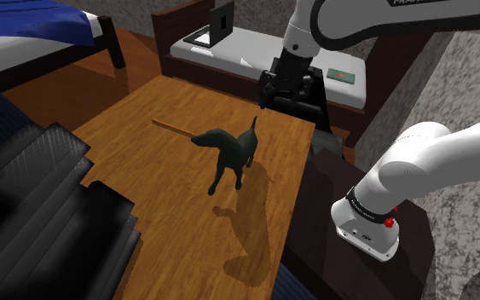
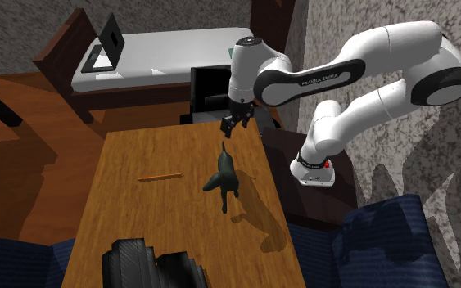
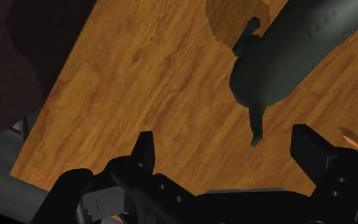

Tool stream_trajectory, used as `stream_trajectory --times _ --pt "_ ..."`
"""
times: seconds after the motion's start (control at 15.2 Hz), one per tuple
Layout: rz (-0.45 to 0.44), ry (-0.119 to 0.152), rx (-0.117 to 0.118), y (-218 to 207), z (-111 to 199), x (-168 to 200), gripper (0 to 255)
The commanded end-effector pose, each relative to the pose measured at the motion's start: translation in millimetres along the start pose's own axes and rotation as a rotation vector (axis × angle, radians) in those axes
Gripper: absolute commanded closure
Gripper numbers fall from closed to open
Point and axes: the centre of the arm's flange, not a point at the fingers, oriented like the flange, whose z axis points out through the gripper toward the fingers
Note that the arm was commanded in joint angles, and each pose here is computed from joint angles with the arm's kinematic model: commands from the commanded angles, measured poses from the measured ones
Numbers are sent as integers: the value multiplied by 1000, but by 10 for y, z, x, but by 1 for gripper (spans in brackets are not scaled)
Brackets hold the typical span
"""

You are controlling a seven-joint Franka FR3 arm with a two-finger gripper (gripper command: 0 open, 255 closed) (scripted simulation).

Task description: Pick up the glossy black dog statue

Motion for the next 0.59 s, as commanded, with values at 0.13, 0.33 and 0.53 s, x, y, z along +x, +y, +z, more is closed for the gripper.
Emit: stream_trajectory --times 0.13,0.33,0.53 --pt "167 10 20 -316 418 -32 0" --pt "288 17 34 -547 724 -18 0" --pt "292 17 35 -542 840 -16 0"
